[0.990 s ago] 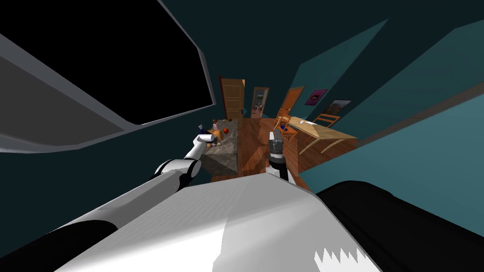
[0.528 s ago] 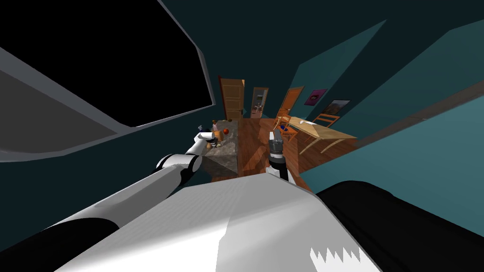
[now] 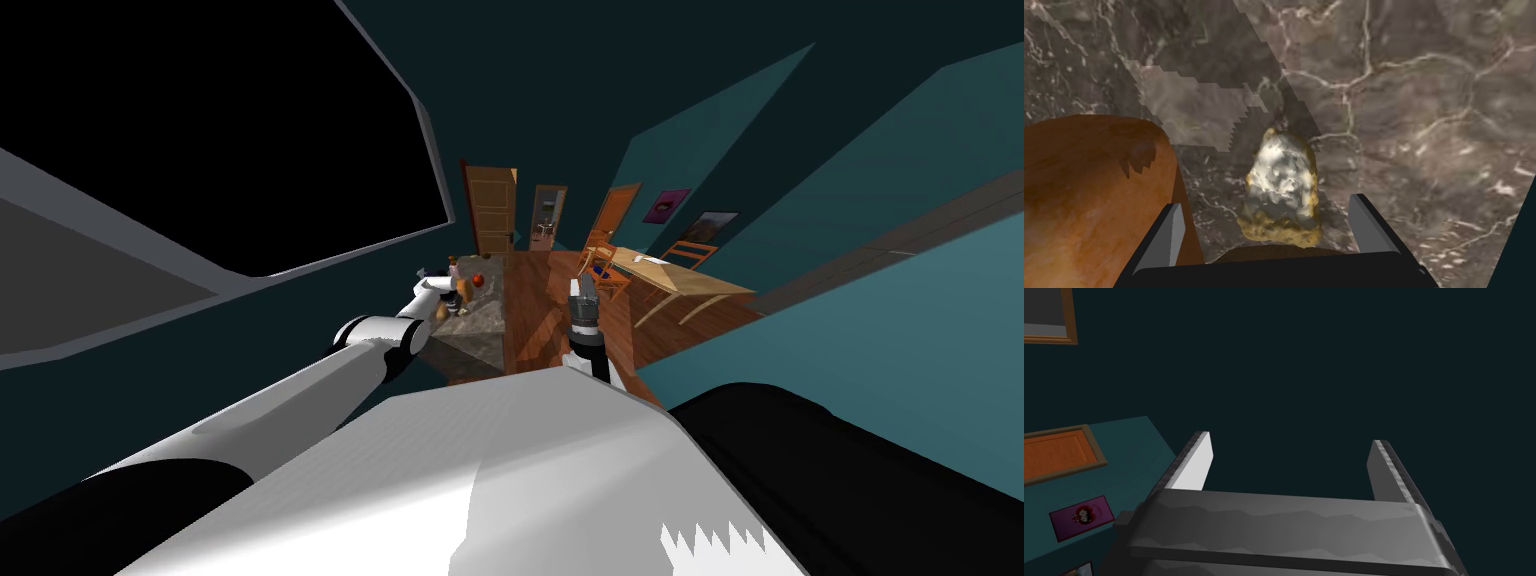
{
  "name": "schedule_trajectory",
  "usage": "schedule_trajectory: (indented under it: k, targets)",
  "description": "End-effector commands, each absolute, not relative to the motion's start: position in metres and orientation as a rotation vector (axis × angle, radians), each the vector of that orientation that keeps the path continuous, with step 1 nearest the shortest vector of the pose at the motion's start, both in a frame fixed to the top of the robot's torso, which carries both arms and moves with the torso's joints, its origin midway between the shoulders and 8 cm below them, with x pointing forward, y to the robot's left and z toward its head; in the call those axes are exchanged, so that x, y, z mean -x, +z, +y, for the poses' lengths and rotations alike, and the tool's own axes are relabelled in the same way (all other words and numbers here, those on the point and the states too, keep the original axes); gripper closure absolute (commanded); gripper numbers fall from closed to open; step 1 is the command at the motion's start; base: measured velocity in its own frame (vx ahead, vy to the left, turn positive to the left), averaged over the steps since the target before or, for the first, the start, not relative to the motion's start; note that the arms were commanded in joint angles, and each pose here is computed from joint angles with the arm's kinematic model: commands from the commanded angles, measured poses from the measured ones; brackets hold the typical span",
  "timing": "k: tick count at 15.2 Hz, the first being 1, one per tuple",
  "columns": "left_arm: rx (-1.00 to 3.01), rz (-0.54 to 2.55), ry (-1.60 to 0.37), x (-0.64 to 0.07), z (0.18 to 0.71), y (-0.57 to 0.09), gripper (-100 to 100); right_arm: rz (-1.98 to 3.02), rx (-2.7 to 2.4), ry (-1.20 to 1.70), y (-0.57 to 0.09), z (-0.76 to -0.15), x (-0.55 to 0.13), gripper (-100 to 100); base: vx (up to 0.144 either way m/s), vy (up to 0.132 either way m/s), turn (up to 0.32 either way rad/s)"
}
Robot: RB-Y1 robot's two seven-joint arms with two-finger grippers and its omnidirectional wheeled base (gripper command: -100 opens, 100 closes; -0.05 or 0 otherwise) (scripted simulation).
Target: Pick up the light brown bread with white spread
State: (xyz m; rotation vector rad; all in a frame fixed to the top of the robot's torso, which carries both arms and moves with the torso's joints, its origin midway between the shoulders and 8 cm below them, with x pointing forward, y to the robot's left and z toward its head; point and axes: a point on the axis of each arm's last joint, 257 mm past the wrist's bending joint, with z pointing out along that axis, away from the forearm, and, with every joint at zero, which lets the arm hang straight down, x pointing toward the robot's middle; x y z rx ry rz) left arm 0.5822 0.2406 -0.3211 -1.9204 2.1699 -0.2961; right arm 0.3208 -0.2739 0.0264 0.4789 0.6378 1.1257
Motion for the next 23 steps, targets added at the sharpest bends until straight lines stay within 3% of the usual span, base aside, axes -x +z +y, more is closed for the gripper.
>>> schedule_trajectory:
  k: [1,11,22,23]
  targets:
    - [1.948,2.219,-0.240,-0.570,0.236,-0.321,-100,0.638,-0.479,1.126,0.026,-0.274,-0.321,0,0.071,0.032,-0.031]
    - [2.038,2.335,-0.070,-0.527,0.228,-0.331,-100,0.638,-0.479,1.126,0.026,-0.274,-0.321,0,0.060,0.027,-0.015]
    - [2.054,2.356,-0.036,-0.515,0.225,-0.345,-100,0.638,-0.479,1.126,0.026,-0.274,-0.321,0,0.018,0.010,-0.011]
    - [2.054,2.355,-0.037,-0.515,0.225,-0.346,100,0.638,-0.479,1.126,0.026,-0.274,-0.321,0,0.000,0.000,0.000]
